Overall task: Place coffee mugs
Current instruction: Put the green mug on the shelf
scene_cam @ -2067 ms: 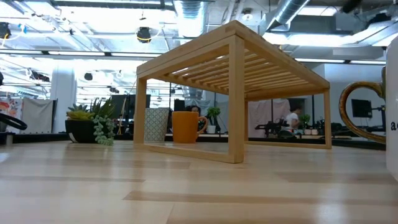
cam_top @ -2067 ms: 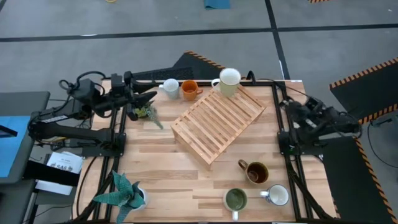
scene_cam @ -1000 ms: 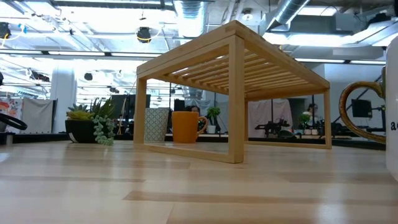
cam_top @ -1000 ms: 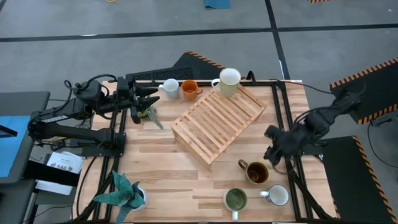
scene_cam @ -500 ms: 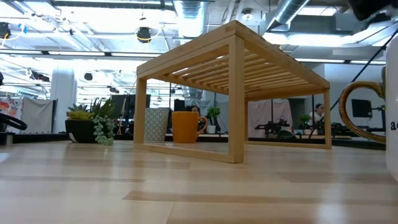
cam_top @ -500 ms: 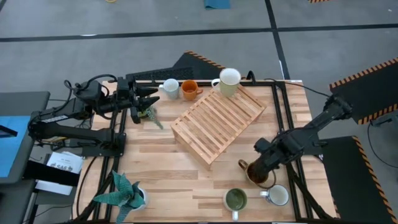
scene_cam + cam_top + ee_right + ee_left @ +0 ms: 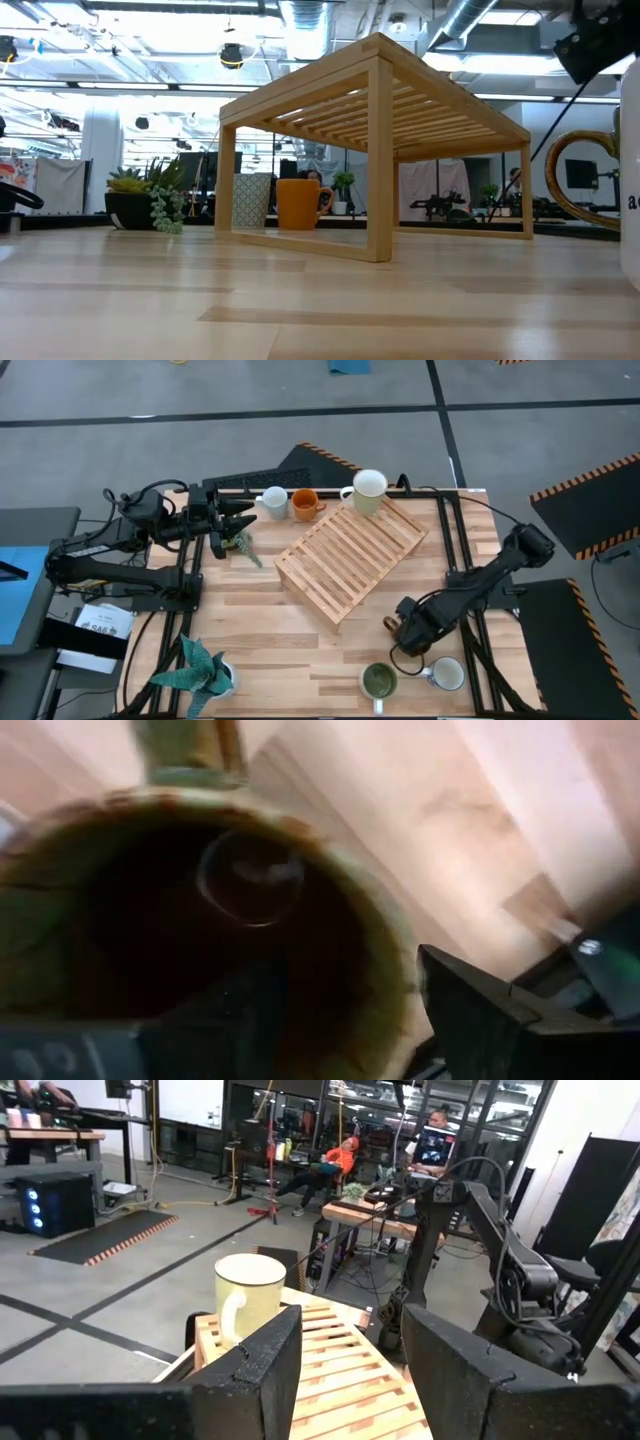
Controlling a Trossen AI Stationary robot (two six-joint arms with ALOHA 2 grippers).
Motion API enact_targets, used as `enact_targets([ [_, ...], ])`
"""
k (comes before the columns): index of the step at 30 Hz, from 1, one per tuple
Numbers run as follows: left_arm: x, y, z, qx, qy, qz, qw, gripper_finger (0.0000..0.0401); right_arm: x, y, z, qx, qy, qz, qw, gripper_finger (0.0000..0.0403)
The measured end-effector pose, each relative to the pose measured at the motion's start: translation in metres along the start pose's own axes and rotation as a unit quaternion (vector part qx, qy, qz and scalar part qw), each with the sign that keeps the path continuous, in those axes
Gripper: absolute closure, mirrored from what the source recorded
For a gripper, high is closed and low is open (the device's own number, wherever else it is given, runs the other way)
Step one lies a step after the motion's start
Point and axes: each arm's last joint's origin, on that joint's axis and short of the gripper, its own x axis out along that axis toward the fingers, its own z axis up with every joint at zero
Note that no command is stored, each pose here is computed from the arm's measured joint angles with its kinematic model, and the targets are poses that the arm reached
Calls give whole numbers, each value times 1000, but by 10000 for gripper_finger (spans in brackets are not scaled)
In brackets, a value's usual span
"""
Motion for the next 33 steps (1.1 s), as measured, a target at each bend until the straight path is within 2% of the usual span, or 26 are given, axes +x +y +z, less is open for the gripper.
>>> enact_targets([
  [3,0,0,0,0,0,0,1000,244,3,4,2,0,-2,11,1000,165],
  [6,0,0,0,0,0,0,1000,244,2,5,2,-5,7,16,1000,204],
  [8,0,0,0,-1,0,0,1000,244,0,3,1,-7,14,19,1000,251],
  [11,0,0,0,-1,0,0,1000,244,-8,-4,-1,-11,20,29,999,344],
  [15,0,0,0,5,-1,4,1000,244,-29,-23,-6,-12,31,56,998,345],
  [18,0,0,0,11,-2,4,1000,244,-58,-43,-10,-23,16,106,994,345],
  [20,0,0,0,12,-2,4,1000,244,-86,-55,-11,-43,-7,176,983,345],
  [22,0,0,0,12,-1,4,1000,243,-117,-68,-11,-56,-41,257,964,345],
  [25,0,0,0,12,-1,4,1000,244,-163,-88,-8,-35,-103,356,928,345],
  [27,0,0,0,12,-1,4,1000,244,-189,-102,-2,0,-162,385,909,345],
  [29,0,0,0,12,-1,4,1000,244,-209,-114,7,33,-224,370,901,345],
  [30,0,0,0,12,-1,4,1000,244,-216,-119,12,53,-248,348,903,345],
  [33,0,0,0,12,-1,4,1000,244,-225,-135,31,121,-265,245,925,345],
])
